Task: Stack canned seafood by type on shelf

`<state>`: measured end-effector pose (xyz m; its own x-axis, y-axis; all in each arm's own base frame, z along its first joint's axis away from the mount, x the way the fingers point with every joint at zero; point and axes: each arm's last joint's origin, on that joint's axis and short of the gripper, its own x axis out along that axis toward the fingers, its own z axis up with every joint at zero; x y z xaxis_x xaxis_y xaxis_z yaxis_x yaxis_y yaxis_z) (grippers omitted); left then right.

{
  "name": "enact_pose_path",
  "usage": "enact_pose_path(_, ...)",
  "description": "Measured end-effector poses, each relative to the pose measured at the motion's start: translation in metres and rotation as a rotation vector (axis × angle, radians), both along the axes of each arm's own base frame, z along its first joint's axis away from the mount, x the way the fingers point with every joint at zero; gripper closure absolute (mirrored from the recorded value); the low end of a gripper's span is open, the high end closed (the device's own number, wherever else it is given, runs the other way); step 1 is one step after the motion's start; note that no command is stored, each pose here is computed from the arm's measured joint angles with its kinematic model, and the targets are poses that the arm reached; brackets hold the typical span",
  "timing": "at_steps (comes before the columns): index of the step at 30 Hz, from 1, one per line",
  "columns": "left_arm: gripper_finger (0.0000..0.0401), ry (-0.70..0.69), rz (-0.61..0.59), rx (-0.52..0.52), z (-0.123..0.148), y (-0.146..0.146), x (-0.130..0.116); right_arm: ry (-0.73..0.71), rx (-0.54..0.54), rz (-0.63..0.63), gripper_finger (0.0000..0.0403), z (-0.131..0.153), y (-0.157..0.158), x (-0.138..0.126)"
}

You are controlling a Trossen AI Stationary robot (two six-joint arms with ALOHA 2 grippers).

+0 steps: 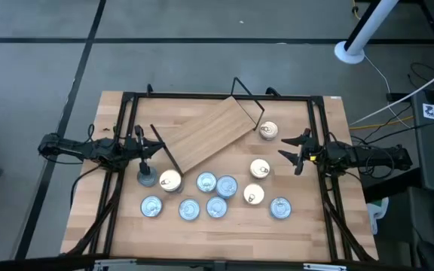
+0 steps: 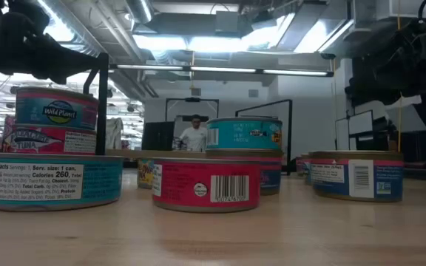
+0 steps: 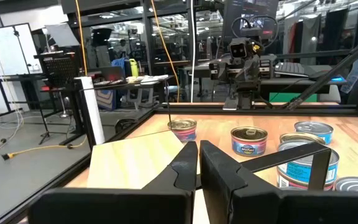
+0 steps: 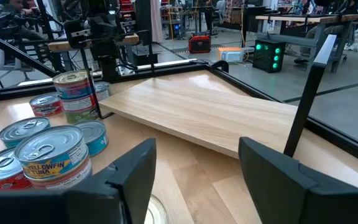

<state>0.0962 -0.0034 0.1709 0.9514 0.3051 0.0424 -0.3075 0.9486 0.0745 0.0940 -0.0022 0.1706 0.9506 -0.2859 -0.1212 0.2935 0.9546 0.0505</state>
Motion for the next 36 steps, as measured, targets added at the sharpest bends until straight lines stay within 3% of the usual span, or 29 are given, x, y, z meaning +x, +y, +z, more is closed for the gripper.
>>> enact_pose_path(36,0.0386,0.000,0.000,0.000,0.0000,0.0000,0.0000,-0.039,0.002,-0.008,0.0175,0.0027,-0.0001,0.0006)
